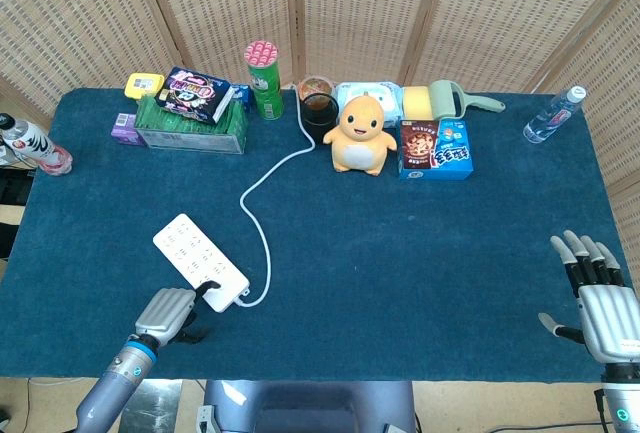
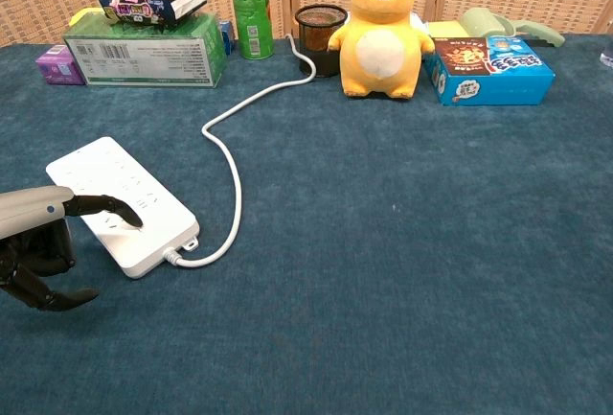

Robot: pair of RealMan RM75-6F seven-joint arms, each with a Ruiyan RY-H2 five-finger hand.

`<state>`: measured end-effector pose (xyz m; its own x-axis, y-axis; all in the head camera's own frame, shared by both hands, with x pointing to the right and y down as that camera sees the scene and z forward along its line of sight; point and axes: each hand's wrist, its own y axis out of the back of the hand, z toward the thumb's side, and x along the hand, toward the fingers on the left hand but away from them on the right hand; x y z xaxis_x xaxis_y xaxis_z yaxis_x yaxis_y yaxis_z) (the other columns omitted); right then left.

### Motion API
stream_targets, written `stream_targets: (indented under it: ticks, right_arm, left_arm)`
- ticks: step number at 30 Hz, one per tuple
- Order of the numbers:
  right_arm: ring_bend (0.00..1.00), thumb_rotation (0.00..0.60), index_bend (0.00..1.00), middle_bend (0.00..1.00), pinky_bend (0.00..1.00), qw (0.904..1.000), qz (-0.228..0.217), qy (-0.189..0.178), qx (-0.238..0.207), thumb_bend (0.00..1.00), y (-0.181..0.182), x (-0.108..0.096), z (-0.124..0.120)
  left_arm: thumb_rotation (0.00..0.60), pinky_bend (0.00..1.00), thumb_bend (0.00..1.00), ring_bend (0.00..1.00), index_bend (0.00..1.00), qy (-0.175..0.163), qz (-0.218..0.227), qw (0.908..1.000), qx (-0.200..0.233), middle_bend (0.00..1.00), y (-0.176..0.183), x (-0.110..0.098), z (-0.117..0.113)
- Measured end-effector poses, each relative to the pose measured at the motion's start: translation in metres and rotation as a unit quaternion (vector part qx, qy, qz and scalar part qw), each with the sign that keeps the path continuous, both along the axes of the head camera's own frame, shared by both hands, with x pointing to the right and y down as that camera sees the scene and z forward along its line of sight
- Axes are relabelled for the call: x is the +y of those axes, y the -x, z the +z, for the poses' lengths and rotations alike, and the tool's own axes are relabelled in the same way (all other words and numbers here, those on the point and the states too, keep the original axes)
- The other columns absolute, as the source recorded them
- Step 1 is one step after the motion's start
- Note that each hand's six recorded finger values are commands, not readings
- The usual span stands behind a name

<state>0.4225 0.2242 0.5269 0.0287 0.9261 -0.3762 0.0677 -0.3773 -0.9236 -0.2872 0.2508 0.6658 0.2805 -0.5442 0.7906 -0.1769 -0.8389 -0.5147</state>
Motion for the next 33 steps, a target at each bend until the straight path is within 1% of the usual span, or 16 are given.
stream_targets:
  ticks: [22,28,33]
  right_arm:
    - [0.0,0.6,0.01,0.0,0.0,1.0,0.001,-0.003,-0.001,0.0,-0.001,0.0,-0.001]
    - [0.0,0.6,0.02,0.0,0.0,1.0,-0.001,-0.002,0.001,0.0,0.0,0.0,0.0]
    - [0.0,0.6,0.01,0.0,0.0,1.0,-0.003,-0.001,0.002,0.0,0.001,0.0,0.001]
  left_arm:
    - [0.6,1.0,0.35,1.0,0.18,0.017,0.005,0.9998,0.002,1.0,-0.002,0.001,0.007]
    - [0.6,1.0,0.35,1.0,0.18,0.005,-0.016,0.9997,0.02,1.0,0.002,-0.007,-0.005]
    - [0.6,1.0,0.35,1.0,0.18,-0.023,-0.034,0.9986,0.034,1.0,0.014,-0.02,-0.027]
